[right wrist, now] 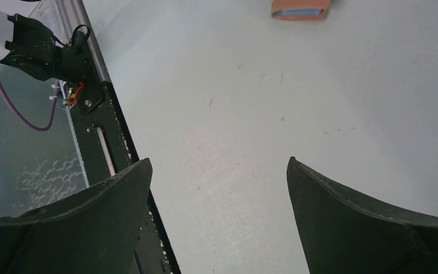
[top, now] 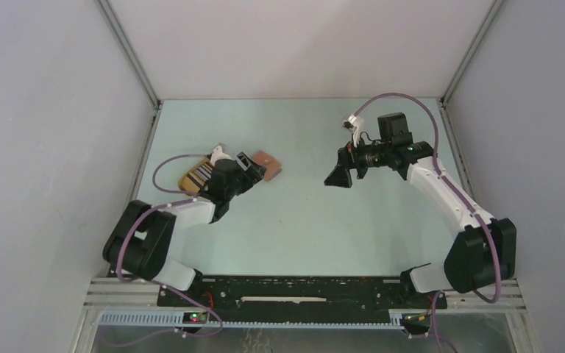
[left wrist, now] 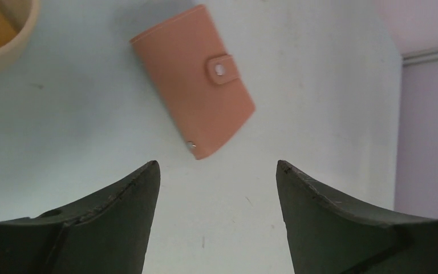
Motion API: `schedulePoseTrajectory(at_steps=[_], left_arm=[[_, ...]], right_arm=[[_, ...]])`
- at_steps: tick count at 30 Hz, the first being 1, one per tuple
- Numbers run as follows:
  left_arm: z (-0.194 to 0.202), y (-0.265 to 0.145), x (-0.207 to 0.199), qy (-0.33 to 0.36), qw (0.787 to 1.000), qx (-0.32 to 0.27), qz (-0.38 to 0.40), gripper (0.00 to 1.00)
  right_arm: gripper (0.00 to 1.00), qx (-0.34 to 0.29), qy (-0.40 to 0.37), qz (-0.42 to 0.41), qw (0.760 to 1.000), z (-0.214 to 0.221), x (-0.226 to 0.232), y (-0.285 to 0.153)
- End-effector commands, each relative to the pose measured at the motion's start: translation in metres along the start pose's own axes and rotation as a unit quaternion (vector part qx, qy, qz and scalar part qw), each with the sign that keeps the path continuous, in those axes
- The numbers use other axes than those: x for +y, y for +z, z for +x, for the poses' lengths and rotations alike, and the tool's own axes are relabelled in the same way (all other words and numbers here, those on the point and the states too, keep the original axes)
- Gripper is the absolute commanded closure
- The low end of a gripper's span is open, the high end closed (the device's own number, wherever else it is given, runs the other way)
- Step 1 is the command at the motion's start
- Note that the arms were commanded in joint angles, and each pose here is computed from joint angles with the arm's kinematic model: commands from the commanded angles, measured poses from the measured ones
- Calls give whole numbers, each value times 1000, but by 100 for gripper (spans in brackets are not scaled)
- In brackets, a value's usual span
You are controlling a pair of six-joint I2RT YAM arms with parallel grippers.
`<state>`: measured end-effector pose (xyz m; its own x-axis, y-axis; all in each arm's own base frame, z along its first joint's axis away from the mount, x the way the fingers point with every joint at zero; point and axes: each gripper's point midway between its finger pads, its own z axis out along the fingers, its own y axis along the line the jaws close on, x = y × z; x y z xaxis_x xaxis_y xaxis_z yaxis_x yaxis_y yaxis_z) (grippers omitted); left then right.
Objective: Put the credit cards into the card holder
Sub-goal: Move the card holder to the center of the board.
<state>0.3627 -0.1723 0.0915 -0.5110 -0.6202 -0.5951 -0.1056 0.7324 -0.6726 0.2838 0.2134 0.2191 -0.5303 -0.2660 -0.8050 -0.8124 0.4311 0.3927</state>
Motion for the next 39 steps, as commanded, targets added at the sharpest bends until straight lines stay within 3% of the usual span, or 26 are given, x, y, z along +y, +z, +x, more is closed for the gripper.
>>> schedulePoseTrajectory(at_steps=[1,10,22,26,33,39], left_arm=[[-32,23,-20,-64,995,-77,6,21],[-2,67,4,-113,992,-31,-52,25],[13,76,19,-130,987,-4,-92,38],[21,80,21,-134,986,11,-94,51],[30,84,8,-119,990,45,-65,84],[52,80,-27,-65,992,109,7,99]], right_arm=[[4,9,31,-16,999,8,-5,7],[4,12,42,-12,999,11,-11,9],[4,6,49,-14,999,9,-12,6],[4,2,49,-14,999,7,-11,3],[4,-4,45,-13,999,4,-8,-1],[4,-6,21,-22,1000,3,-2,-5]])
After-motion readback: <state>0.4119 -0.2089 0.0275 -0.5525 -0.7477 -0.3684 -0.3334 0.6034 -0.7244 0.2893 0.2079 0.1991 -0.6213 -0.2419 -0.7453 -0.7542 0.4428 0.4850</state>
